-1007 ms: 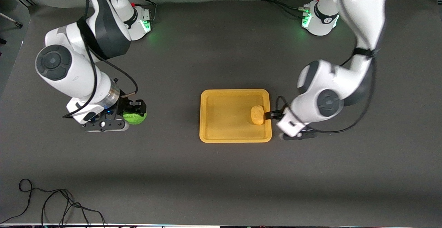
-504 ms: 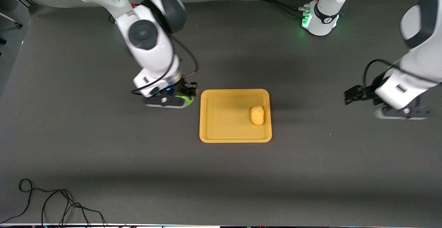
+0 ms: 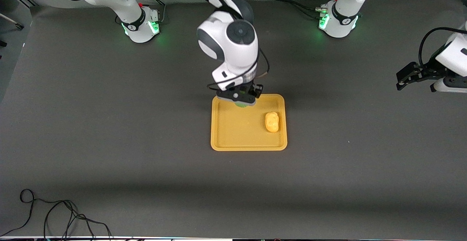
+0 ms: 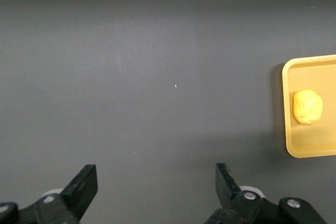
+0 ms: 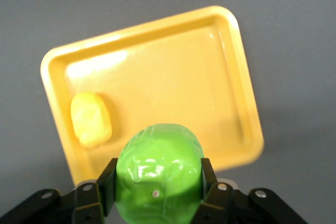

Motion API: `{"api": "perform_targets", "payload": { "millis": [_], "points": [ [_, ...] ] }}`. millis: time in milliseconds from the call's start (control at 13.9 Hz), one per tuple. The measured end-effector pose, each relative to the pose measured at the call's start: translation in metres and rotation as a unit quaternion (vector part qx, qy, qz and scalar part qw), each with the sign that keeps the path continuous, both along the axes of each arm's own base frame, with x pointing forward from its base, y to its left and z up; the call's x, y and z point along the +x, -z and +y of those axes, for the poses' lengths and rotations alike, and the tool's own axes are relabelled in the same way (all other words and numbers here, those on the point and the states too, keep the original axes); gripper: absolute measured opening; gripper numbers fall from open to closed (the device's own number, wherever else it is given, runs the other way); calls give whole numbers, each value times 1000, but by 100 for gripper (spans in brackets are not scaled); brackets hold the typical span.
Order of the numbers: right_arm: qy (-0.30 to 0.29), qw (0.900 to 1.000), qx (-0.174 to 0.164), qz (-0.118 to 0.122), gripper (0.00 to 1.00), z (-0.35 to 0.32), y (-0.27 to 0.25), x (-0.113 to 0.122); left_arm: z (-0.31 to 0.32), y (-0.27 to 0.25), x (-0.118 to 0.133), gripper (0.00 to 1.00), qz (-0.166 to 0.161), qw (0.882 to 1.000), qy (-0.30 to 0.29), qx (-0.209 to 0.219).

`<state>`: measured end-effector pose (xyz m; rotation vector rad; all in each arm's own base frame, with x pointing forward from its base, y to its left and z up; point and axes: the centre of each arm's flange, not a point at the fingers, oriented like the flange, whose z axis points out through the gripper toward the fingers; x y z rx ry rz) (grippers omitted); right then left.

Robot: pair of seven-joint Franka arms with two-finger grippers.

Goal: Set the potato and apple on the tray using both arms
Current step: 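Lower the apple onto the tray beside the potato and open the right gripper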

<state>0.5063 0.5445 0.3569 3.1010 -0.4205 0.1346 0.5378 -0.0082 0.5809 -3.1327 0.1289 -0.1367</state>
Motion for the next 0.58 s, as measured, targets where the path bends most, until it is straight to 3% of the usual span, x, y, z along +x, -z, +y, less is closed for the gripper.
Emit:
{"api": "perform_targets", "payload": {
  "millis": [288,576],
  "points": [
    [-7,1000,0,-18,65,3,91,17,0,1,-1,100,6,1000,3,0],
    [-11,1000,-3,-16,65,4,127,17,0,-3,-1,100,10,1000,5,0]
  ]
}}
